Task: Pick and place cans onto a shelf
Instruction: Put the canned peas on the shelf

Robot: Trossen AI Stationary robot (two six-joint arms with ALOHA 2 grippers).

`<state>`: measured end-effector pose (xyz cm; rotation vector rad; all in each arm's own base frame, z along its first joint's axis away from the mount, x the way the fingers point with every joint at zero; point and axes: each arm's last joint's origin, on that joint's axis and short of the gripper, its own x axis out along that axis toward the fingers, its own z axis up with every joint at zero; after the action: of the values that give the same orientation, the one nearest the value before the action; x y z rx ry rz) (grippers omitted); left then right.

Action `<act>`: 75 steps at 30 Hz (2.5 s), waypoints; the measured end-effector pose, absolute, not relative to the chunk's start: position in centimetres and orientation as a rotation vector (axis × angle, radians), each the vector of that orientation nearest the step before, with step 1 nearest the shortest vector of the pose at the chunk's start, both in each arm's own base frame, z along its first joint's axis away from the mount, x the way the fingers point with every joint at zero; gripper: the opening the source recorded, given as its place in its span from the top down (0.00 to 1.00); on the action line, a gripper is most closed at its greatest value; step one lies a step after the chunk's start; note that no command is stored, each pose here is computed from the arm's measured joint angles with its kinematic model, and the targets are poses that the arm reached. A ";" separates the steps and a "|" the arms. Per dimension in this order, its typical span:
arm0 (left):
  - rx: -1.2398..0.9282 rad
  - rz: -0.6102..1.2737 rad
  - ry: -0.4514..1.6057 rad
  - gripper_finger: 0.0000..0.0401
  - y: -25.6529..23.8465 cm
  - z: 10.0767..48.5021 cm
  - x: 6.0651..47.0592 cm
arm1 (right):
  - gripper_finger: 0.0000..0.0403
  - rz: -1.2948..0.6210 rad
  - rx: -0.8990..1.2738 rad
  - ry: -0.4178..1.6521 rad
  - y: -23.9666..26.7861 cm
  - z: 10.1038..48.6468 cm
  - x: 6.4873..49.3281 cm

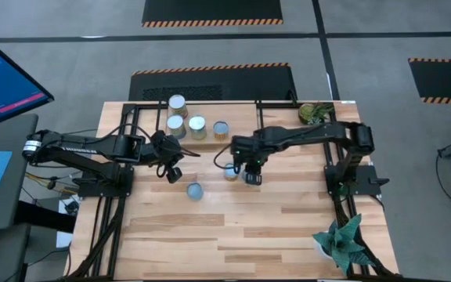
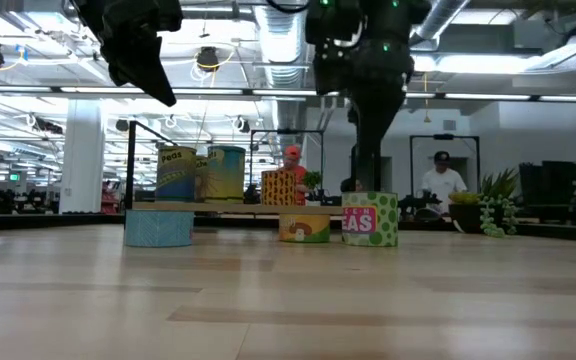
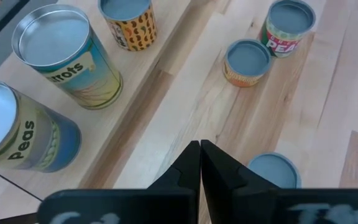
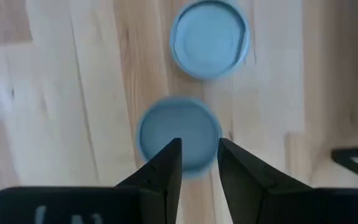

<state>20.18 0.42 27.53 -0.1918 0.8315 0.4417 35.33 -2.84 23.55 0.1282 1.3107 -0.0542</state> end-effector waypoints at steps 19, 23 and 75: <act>-0.216 0.449 0.827 1.00 0.4 27.5 20.2 | 0.69 -0.086 0.177 1.340 -4.2 17.8 35.8; -0.216 0.450 0.827 1.00 0.4 27.5 20.2 | 0.83 -0.093 0.210 1.336 -4.4 18.0 36.0; -0.158 0.453 0.832 1.00 0.5 27.5 20.2 | 0.99 -0.556 0.331 0.969 -27.8 27.4 41.3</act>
<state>20.15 0.52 27.54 -0.1577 0.8322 0.4530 41.30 -27.85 27.42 0.3310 0.9692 -0.5562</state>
